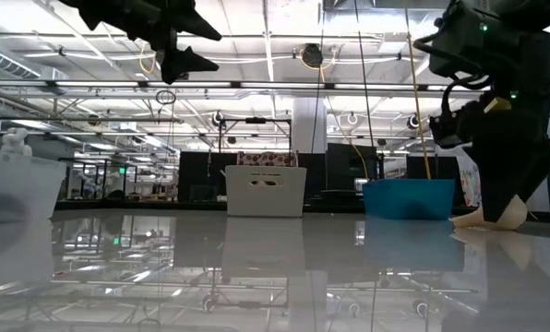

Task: Sort produce into baskets
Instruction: Put the white garlic into the blue bin

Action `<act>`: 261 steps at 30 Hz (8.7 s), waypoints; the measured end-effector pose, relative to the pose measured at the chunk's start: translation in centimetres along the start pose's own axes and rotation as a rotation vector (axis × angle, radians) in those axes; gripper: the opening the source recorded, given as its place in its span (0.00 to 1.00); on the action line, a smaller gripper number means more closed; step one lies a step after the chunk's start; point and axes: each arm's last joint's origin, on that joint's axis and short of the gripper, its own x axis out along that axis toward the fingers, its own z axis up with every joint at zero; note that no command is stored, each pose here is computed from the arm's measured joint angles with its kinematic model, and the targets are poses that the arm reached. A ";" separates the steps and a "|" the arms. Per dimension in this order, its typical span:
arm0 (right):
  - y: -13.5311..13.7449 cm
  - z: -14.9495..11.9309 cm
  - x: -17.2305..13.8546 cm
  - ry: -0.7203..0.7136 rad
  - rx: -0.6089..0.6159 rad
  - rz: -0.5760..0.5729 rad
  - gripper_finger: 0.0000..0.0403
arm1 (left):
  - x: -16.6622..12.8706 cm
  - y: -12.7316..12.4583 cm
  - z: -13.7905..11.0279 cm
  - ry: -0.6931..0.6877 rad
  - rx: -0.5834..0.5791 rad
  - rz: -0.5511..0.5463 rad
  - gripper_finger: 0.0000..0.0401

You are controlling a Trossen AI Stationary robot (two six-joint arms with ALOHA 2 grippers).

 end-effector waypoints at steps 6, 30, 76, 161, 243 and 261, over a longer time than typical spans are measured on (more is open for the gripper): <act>0.1 0.0 0.5 -0.003 -0.001 -0.004 0.65 | -0.2 -0.1 0.1 -0.011 0.005 -0.004 0.71; 3.4 8.6 -8.2 -0.327 -0.101 0.086 0.38 | -0.4 -0.2 0.1 -0.014 -0.021 -0.003 0.71; -5.4 16.2 -9.0 -0.259 0.204 -0.053 0.75 | -2.3 -4.7 -3.8 0.309 -0.150 -0.137 0.71; 0.8 18.0 -11.0 -0.704 -0.204 0.185 0.75 | -2.9 -19.2 -25.9 1.164 -0.657 0.923 0.40; 10.4 -8.1 -10.6 0.159 0.737 0.098 0.75 | 33.4 8.2 5.8 0.079 0.206 0.015 0.70; 15.1 -8.6 -7.4 0.245 0.772 0.294 0.75 | 14.4 4.0 12.8 0.588 0.358 0.283 0.72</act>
